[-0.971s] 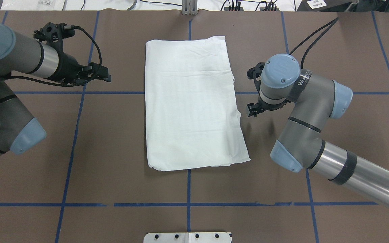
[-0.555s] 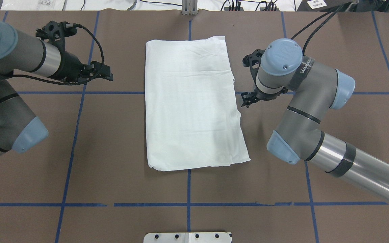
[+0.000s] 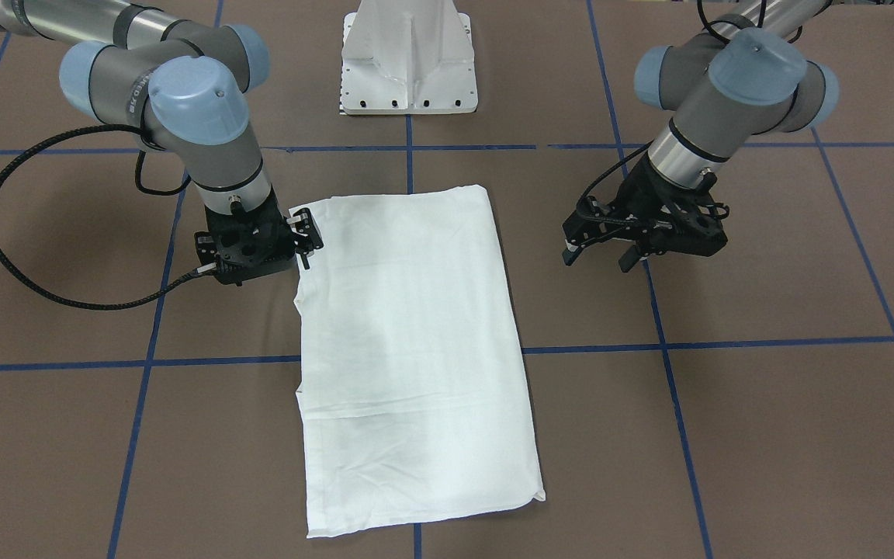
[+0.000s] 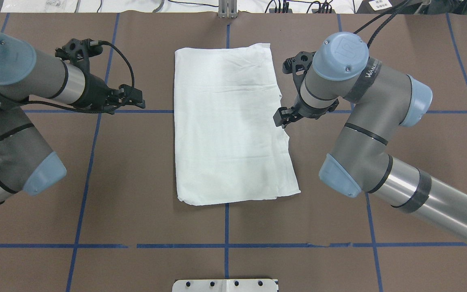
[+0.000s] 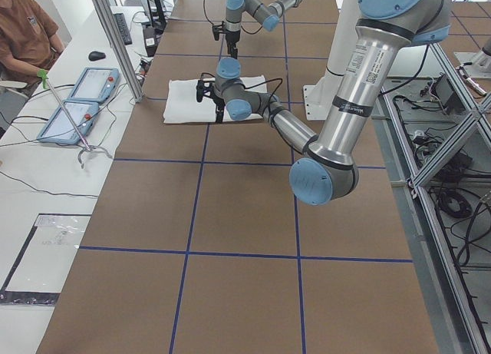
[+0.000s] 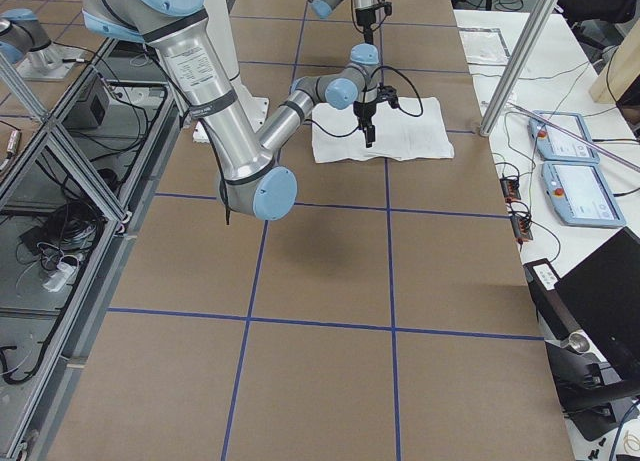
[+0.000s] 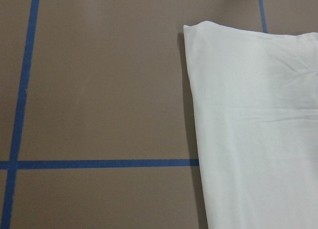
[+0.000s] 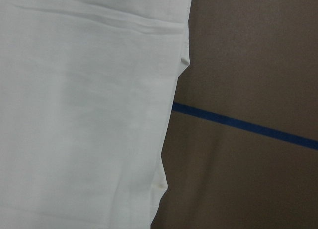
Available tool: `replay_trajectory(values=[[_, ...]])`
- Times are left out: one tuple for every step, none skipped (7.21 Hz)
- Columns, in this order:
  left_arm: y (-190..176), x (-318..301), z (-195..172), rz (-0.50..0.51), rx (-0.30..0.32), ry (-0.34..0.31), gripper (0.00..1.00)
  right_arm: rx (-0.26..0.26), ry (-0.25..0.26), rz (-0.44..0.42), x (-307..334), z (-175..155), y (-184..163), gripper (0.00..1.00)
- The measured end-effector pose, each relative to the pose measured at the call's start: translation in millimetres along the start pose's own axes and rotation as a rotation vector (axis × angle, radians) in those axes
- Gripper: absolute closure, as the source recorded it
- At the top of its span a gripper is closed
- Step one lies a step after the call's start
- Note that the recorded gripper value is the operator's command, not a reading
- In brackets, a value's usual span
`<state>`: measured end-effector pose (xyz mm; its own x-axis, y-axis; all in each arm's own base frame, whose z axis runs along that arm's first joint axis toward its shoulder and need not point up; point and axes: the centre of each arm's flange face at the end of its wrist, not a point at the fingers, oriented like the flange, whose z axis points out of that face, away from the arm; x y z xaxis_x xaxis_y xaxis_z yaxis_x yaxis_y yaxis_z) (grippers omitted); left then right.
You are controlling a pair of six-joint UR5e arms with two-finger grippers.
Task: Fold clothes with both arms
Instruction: 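Move the left gripper toward the bundle's side while the right gripper hovers at its edge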
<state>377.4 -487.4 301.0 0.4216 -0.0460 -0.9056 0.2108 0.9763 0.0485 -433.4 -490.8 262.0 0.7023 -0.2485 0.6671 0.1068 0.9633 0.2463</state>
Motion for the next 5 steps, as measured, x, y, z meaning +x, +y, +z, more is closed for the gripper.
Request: replay_trajectory(values=[[34.5,14.7,21.3,-0.083,-0.053,0.003,0.0,-0.018,-0.038,0.034,4.2,-11.3,14.9,0.0],[66.8,28.7,37.1,-0.167,-0.095,0.002,0.0,-0.03,-0.063,0.064,6.8,-20.1,24.9,0.0],[106.5,46.8,56.0,-0.245,-0.124,-0.004,0.0,-0.032,-0.077,0.086,9.0,-26.7,31.9,0.0],[143.7,62.2,74.0,-0.296,-0.135,-0.019,0.0,-0.029,-0.086,0.093,10.0,-32.0,36.8,0.0],[166.4,69.7,84.7,-0.328,-0.136,-0.039,0.0,-0.026,-0.092,0.099,9.5,-35.0,39.2,0.0]])
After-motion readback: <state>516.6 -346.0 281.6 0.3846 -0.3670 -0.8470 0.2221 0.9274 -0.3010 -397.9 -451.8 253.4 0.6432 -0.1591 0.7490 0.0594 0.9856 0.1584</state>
